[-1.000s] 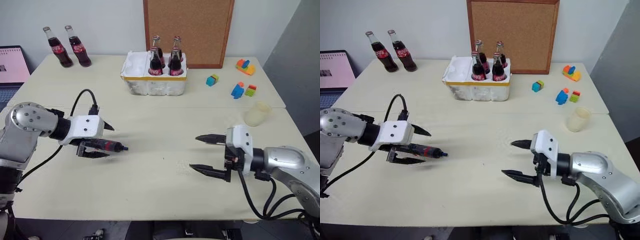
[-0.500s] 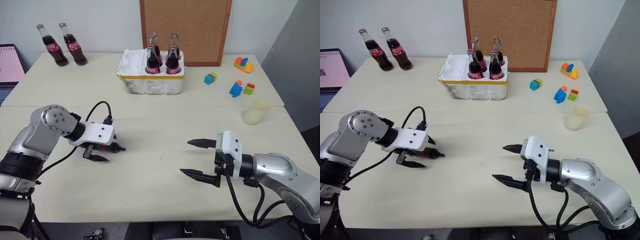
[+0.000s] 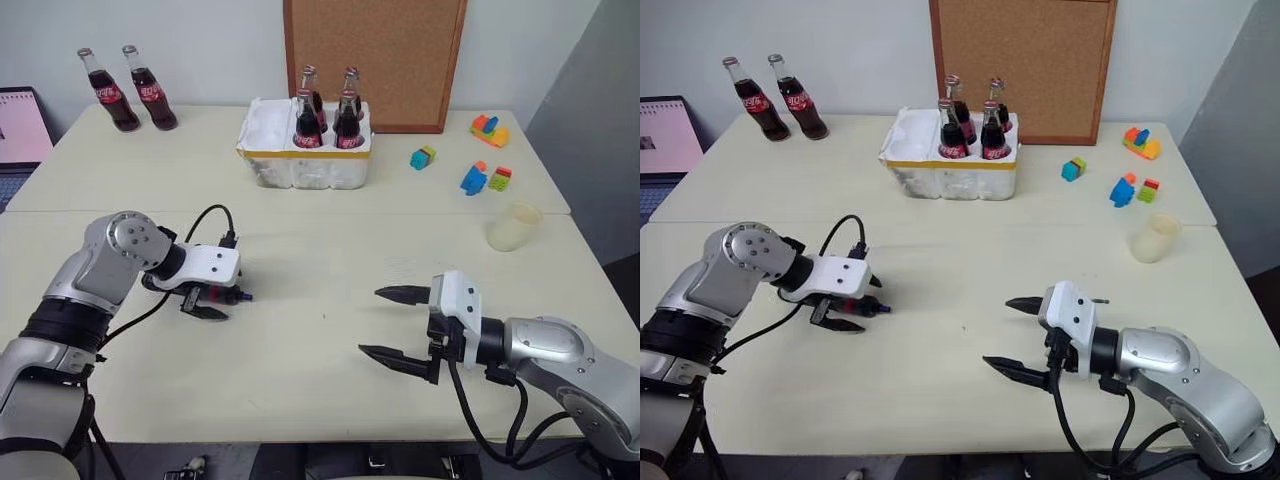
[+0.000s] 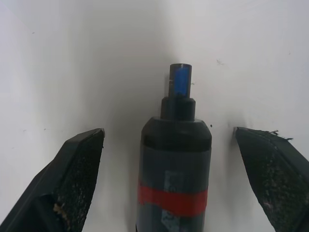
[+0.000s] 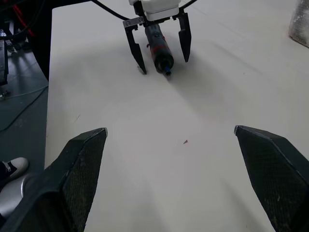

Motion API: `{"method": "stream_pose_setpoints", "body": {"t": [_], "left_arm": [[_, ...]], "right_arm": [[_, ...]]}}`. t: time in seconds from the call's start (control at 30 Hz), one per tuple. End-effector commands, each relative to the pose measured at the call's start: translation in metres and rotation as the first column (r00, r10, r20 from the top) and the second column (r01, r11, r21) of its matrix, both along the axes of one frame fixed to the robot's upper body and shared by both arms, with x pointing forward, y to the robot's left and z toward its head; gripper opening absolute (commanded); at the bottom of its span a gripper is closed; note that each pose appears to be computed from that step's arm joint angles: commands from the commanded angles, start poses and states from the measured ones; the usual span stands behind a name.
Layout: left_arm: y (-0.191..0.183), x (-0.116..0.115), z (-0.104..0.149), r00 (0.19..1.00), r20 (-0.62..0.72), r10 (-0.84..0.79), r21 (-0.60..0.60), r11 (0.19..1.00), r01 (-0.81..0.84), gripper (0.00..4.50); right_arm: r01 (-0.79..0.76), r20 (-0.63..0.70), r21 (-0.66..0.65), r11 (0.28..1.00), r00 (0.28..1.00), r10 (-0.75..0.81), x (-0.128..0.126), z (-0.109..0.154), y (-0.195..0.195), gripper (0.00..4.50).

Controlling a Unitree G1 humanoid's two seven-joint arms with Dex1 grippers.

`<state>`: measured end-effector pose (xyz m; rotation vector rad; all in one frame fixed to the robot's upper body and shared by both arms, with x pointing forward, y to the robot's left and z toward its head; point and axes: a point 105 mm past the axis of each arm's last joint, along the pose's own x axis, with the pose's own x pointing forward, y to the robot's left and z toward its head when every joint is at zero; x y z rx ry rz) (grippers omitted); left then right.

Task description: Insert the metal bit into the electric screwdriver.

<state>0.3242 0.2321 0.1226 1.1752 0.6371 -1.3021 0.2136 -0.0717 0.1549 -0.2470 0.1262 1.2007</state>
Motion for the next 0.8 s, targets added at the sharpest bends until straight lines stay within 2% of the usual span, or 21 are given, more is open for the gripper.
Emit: {"method": "stream_pose_setpoints", "body": {"t": [0.03,0.37,0.43,0.6,0.7,0.8], "left_arm": [[-0.001,0.005,0.002,1.0,0.025,-0.016,0.026,1.0,0.015,4.07],[-0.001,0.003,-0.009,0.999,0.011,-0.046,0.063,0.997,0.045,1.92],[-0.001,0.002,-0.01,0.999,0.007,-0.049,0.063,0.997,0.048,1.64],[-0.006,0.003,0.0,0.999,0.025,-0.034,-0.009,0.999,0.035,1.64],[-0.025,0.004,0.021,0.999,0.051,-0.009,-0.171,0.985,0.018,1.64],[-0.053,0.004,0.048,0.998,0.055,0.028,-0.387,0.922,-0.004,1.64]], "right_arm": [[-0.02,0.044,0.008,1.0,0.999,0.02,-0.006,0.009,0.003,4.5],[-0.015,0.048,-0.006,1.0,0.999,0.016,-0.006,0.008,0.002,4.5],[-0.015,0.05,-0.007,1.0,0.999,0.016,-0.006,0.008,0.002,4.5],[-0.014,0.051,-0.013,1.0,0.999,0.015,-0.005,0.009,-0.001,4.5],[-0.004,0.054,-0.012,1.0,0.999,0.005,-0.006,0.013,-0.006,4.5],[0.009,0.056,-0.01,1.0,0.998,-0.008,-0.005,0.018,-0.012,4.5]]}}
